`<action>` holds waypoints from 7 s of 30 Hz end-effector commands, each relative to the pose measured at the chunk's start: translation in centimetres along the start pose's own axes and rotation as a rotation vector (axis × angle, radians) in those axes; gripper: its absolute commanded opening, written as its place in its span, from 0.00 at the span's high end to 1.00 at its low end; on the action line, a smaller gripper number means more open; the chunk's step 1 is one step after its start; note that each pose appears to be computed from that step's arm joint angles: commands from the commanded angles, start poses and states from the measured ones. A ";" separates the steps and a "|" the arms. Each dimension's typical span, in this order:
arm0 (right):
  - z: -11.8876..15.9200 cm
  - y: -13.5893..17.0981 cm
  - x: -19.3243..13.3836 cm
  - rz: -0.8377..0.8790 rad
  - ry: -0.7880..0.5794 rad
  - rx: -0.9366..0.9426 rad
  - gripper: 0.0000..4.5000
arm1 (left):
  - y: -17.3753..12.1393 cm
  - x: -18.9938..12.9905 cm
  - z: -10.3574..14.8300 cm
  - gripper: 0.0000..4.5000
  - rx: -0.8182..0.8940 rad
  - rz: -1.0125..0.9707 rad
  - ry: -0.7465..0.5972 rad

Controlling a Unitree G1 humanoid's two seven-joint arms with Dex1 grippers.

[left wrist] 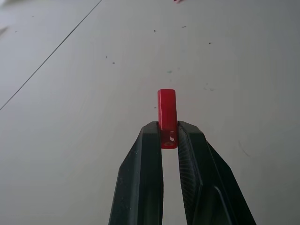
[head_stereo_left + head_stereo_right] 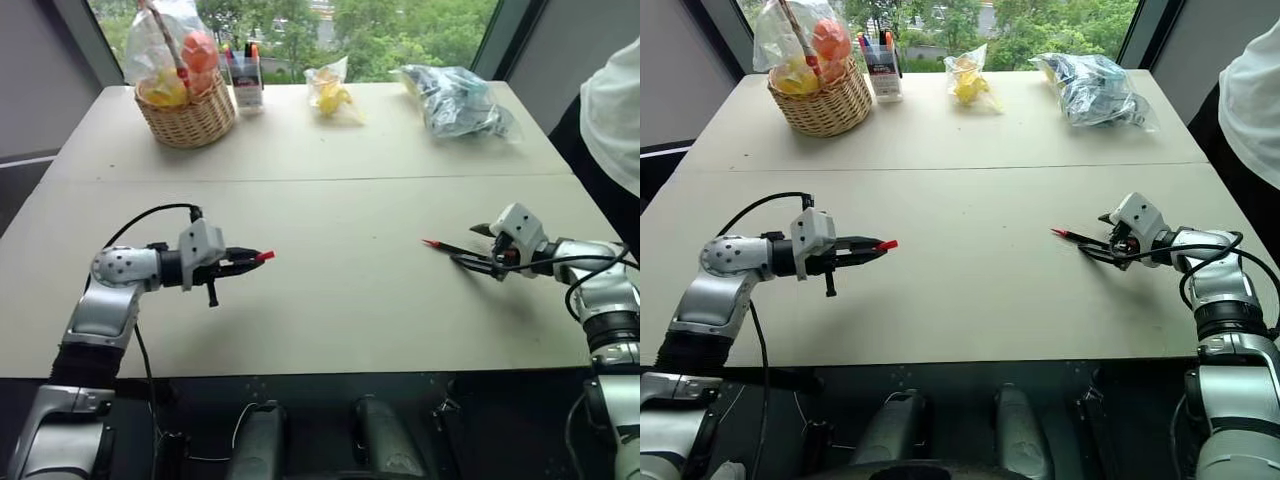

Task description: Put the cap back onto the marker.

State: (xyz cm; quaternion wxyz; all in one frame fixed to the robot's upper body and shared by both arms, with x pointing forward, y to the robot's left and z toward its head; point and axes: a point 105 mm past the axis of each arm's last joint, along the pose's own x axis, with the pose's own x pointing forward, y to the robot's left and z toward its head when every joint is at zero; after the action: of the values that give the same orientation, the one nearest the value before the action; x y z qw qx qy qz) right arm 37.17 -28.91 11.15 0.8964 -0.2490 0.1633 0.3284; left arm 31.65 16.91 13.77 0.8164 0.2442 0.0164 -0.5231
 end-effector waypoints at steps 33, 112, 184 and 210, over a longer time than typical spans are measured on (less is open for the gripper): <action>-4.5 4.0 0.0 0.191 0.104 0.191 1.00 | 1.5 -0.4 1.8 0.93 0.059 0.052 -0.026; 16.4 12.0 4.7 0.431 -0.303 -0.600 1.00 | 1.9 6.1 4.2 0.93 0.259 -0.174 -0.196; 20.5 17.0 7.6 0.346 -0.393 -0.822 1.00 | 1.8 7.7 3.9 0.93 0.301 -0.150 -0.140; 20.4 18.8 7.6 0.447 -0.378 -0.829 1.00 | 1.4 8.1 4.8 0.93 0.405 -0.214 -0.188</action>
State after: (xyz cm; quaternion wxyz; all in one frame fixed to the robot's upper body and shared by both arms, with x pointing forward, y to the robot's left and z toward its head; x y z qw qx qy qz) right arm 34.82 -5.19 15.73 0.6753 -0.4840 -0.0154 0.5562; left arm 35.69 11.47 13.65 0.7165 0.3380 -0.0698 -0.6062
